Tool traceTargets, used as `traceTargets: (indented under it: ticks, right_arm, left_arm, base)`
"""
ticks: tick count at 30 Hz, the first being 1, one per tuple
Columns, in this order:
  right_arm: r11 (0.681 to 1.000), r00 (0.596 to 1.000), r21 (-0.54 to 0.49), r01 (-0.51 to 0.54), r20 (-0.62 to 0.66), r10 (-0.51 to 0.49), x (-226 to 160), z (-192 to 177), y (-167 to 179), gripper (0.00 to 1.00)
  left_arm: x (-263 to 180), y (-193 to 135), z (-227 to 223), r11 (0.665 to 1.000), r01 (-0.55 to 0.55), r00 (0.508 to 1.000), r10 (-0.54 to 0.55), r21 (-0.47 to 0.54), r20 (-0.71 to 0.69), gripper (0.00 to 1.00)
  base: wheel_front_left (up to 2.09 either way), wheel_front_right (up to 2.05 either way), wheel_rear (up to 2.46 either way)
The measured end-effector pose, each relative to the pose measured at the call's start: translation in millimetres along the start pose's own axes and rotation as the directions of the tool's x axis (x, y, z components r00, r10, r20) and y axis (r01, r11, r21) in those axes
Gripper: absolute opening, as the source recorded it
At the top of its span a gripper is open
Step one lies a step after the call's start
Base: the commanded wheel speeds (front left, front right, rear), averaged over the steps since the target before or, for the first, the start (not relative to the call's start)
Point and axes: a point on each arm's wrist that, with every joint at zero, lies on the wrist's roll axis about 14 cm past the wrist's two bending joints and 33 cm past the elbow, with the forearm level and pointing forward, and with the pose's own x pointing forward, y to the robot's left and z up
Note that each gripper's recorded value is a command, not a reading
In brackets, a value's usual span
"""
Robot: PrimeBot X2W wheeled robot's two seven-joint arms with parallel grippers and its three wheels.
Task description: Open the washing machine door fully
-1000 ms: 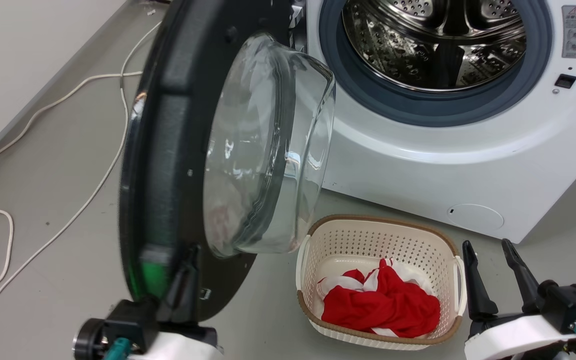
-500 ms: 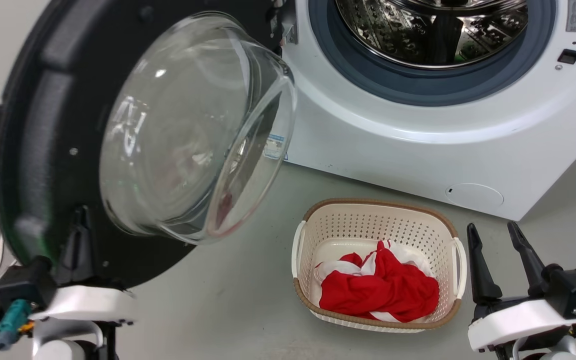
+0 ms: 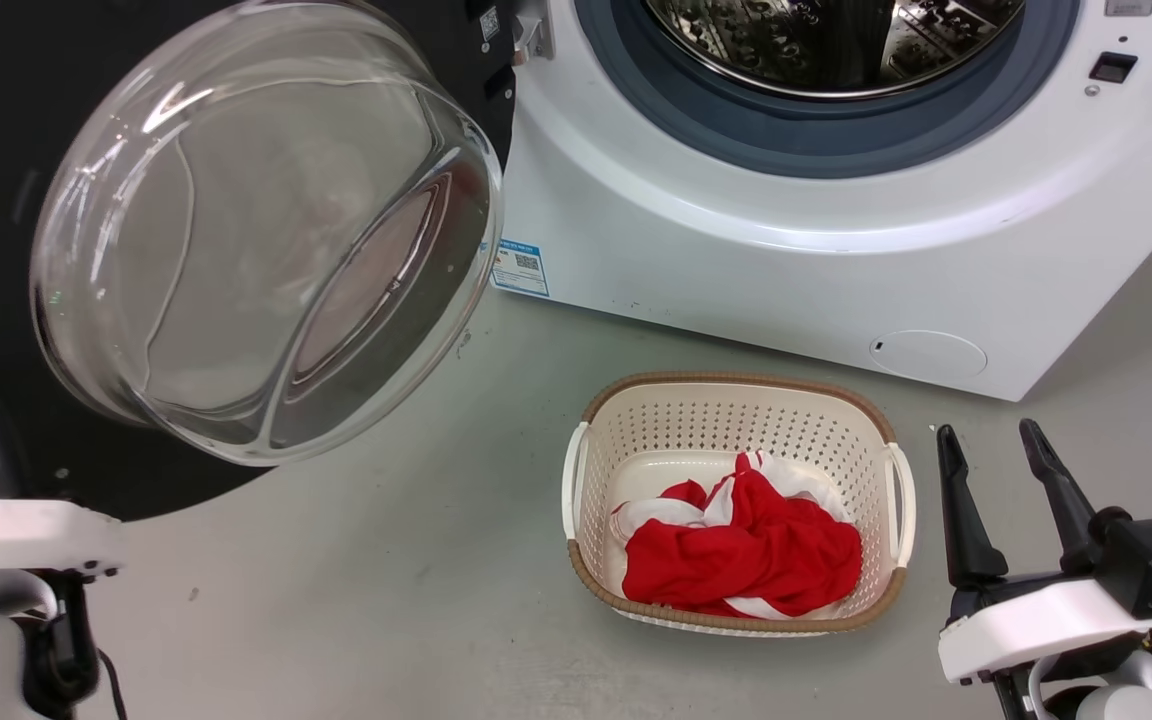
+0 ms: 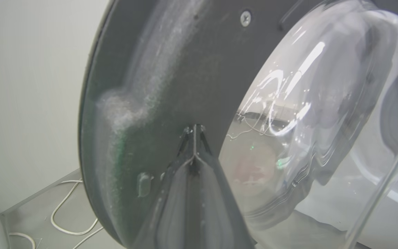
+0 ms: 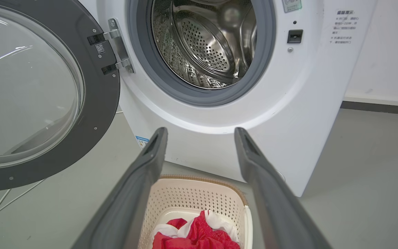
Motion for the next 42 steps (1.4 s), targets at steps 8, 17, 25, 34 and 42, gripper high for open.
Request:
traceTargets:
  ticks: [8,17,25,34,42]
  right_arm:
    - [1.0,1.0,-0.001,0.017,0.003,-0.017,-1,1,-6,1.0]
    - [0.999,0.999,0.01,0.042,0.032,-0.043,-11,10,-11,1.0]
    - [0.998,0.996,-0.008,0.067,0.065,-0.067,-25,24,-16,1.0]
    - [0.993,0.989,-0.018,0.115,0.092,-0.113,-47,35,-26,1.0]
    - [0.984,0.979,-0.016,0.178,0.103,-0.175,-71,40,-41,1.0]
  left_arm:
    - [15,20,-9,0.999,-0.036,0.999,0.036,0.016,-0.029,0.0]
    - [-4,8,-9,1.0,-0.001,1.0,0.001,0.01,-0.012,0.0]
    - [-37,-27,-1,0.995,0.103,0.994,-0.102,-0.001,0.033,0.0]
    - [-62,-93,14,0.957,0.281,0.957,-0.274,-0.073,0.094,0.0]
    - [-74,-147,18,0.9,0.422,0.905,-0.409,-0.111,0.116,1.0]
  base:
    - [0.0,0.0,0.0]
    - [0.0,0.0,0.0]
    - [0.0,0.0,0.0]
    - [0.0,0.0,0.0]
    - [0.0,0.0,0.0]
